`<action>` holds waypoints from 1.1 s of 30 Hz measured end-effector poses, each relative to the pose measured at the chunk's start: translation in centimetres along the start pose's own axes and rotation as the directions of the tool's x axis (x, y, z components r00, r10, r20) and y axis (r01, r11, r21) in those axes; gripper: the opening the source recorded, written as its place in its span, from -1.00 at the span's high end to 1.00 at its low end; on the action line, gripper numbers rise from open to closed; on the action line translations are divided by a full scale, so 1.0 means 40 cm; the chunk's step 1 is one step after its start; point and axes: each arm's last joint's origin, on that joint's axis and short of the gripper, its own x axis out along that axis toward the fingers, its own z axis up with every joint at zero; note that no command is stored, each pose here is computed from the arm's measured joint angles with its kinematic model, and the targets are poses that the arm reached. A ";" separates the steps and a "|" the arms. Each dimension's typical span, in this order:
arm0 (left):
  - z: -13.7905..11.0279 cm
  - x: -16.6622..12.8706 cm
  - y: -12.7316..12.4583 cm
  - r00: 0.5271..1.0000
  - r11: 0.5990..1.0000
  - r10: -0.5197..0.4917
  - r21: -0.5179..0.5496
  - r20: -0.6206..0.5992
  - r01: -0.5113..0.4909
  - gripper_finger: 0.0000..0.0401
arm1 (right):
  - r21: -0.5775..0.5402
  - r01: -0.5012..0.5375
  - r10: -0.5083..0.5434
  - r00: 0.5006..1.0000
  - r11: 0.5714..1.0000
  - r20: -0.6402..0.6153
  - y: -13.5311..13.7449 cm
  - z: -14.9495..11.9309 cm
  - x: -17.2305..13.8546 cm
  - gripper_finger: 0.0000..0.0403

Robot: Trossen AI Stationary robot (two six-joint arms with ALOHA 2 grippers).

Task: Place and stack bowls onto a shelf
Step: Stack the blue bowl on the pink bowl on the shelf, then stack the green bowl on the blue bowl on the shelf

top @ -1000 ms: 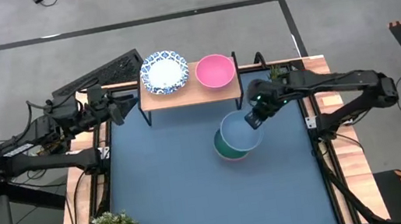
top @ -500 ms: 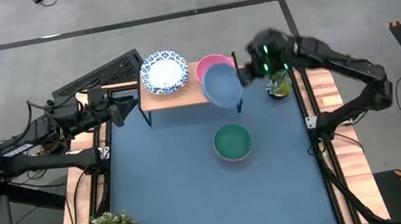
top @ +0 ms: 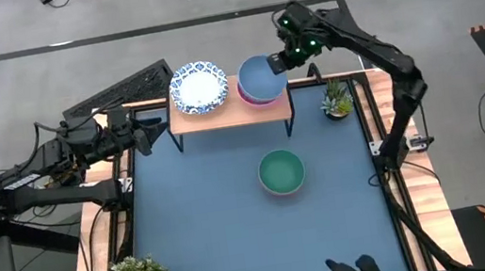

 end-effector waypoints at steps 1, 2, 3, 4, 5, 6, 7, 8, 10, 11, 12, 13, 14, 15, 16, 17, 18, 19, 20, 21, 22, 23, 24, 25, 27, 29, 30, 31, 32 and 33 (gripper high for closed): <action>0.000 0.000 0.000 1.000 1.000 0.001 0.004 0.001 -0.001 -0.06 | -0.001 0.004 -0.004 1.000 1.000 -0.012 -0.001 0.002 0.012 0.89; 0.000 0.000 0.000 1.000 1.000 -0.001 0.009 0.002 0.001 -0.06 | -0.001 0.007 -0.007 1.000 1.000 -0.019 -0.001 0.004 0.021 0.89; 0.001 0.000 0.000 1.000 1.000 -0.001 0.011 0.003 0.000 -0.06 | 0.000 0.009 -0.009 1.000 1.000 -0.026 -0.001 0.005 0.029 0.89; 0.001 0.000 0.000 1.000 1.000 0.000 0.014 0.003 0.000 -0.06 | -0.002 0.009 -0.009 1.000 1.000 -0.030 -0.001 0.006 0.034 0.89; 0.001 0.000 0.000 1.000 1.000 0.000 0.017 0.003 0.000 -0.06 | -0.005 0.006 -0.006 0.999 1.000 -0.034 -0.001 0.007 0.038 0.86; 0.001 0.000 0.000 1.000 1.000 0.000 0.019 0.003 0.000 -0.06 | -0.012 0.002 -0.002 0.999 1.000 -0.036 0.000 0.008 0.042 0.81; 0.001 0.000 0.000 1.000 1.000 0.000 0.020 0.003 0.000 -0.06 | -0.017 -0.001 0.001 0.999 1.000 -0.039 0.000 0.008 0.044 0.74; 0.001 0.000 0.000 1.000 1.000 0.000 0.020 0.003 0.000 -0.06 | -0.025 -0.004 0.003 0.999 1.000 -0.041 0.000 0.009 0.046 0.65; 0.001 0.000 0.000 1.000 1.000 0.000 0.025 0.003 0.000 -0.06 | -0.047 -0.007 0.005 0.999 0.999 -0.034 0.001 0.010 0.047 0.47; 0.001 0.000 0.000 1.000 1.000 -0.001 0.031 0.003 0.000 -0.06 | -0.051 -0.012 0.011 1.000 0.999 -0.021 0.002 0.013 0.044 0.38; 0.001 0.000 0.000 1.000 0.999 -0.001 0.037 0.003 0.001 -0.06 | -0.052 -0.018 0.017 1.000 0.999 -0.005 0.003 0.014 0.037 0.29; 0.001 0.000 0.000 1.000 0.999 -0.001 0.040 0.003 0.001 -0.06 | -0.051 -0.021 0.022 1.000 0.998 0.010 0.001 0.015 0.027 0.20; 0.001 0.000 0.000 1.000 0.999 -0.001 0.039 0.003 0.001 -0.06 | -0.049 -0.027 0.028 0.999 0.998 0.028 0.000 0.016 0.014 0.12; 0.001 0.000 0.000 1.000 0.999 -0.001 0.039 0.003 0.001 -0.06 | -0.041 -0.032 0.034 0.998 0.999 0.046 0.000 0.016 -0.002 0.05; 0.001 0.000 0.000 1.000 0.999 -0.001 0.036 0.003 0.001 -0.06 | -0.030 -0.036 0.037 0.998 0.999 0.057 0.000 0.014 -0.022 0.00; 0.001 0.000 0.000 1.000 0.999 -0.001 0.035 0.003 0.001 -0.06 | -0.026 -0.038 0.040 0.997 0.999 0.063 0.000 0.009 -0.045 -0.05; 0.000 0.000 -0.001 1.000 0.999 -0.004 0.034 0.001 0.004 -0.06 | -0.024 -0.038 0.040 0.997 0.999 0.062 -0.001 -0.001 -0.070 -0.07; 0.000 0.000 -0.001 1.000 0.999 -0.011 0.034 -0.005 0.012 -0.06 | -0.028 -0.041 0.043 0.997 0.999 0.060 0.003 -0.015 -0.097 -0.09; 0.000 0.000 -0.002 1.000 0.999 -0.021 0.033 -0.012 0.021 -0.06 | -0.041 -0.045 0.048 0.997 0.998 0.061 0.011 -0.034 -0.128 -0.09; -0.001 0.000 -0.002 0.999 0.999 -0.028 0.032 -0.018 0.028 -0.06 | -0.059 -0.039 0.043 0.997 0.998 0.062 0.021 -0.058 -0.159 -0.09; -0.001 0.000 -0.003 0.999 0.999 -0.033 0.032 -0.023 0.034 -0.06 | -0.077 -0.022 0.027 0.998 0.997 0.061 0.033 -0.087 -0.184 -0.08; -0.001 0.000 -0.003 0.999 0.999 -0.035 0.029 -0.024 0.036 -0.06 | -0.091 0.010 -0.005 0.998 0.996 0.056 0.044 -0.119 -0.203 -0.07; -0.002 0.000 -0.003 0.999 0.999 -0.036 0.024 -0.024 0.036 -0.06 | -0.100 0.048 -0.044 0.998 0.994 0.044 0.053 -0.156 -0.214 -0.06; -0.001 0.000 -0.003 0.999 0.999 -0.035 0.022 -0.024 0.036 -0.06 | -0.103 0.078 -0.076 0.997 0.992 0.029 0.063 -0.193 -0.218 -0.04; -0.002 0.002 -0.003 0.999 0.999 -0.034 0.013 -0.025 0.034 -0.06 | -0.092 0.087 -0.088 0.996 0.992 -0.007 0.078 -0.269 -0.215 -0.02; -0.002 0.002 -0.003 0.999 0.999 -0.033 0.007 -0.025 0.033 -0.06 | -0.062 0.060 -0.063 0.997 0.996 -0.035 0.088 -0.347 -0.206 0.00; -0.002 0.002 -0.003 0.999 0.999 -0.033 0.006 -0.026 0.033 -0.06 | -0.045 0.048 -0.050 0.998 0.998 -0.039 0.090 -0.384 -0.199 0.00; -0.003 0.004 -0.004 0.999 0.999 -0.031 0.007 -0.027 0.032 -0.06 | -0.028 0.043 -0.044 0.998 0.999 -0.035 0.092 -0.419 -0.184 0.00; -0.003 0.005 -0.004 0.999 0.999 -0.031 0.007 -0.029 0.031 -0.06 | -0.012 0.041 -0.041 0.999 0.999 -0.030 0.095 -0.450 -0.166 0.00; -0.003 0.006 -0.004 0.999 1.000 -0.030 0.007 -0.029 0.030 -0.06 | 0.002 0.033 -0.033 0.999 0.999 -0.025 0.100 -0.479 -0.144 0.00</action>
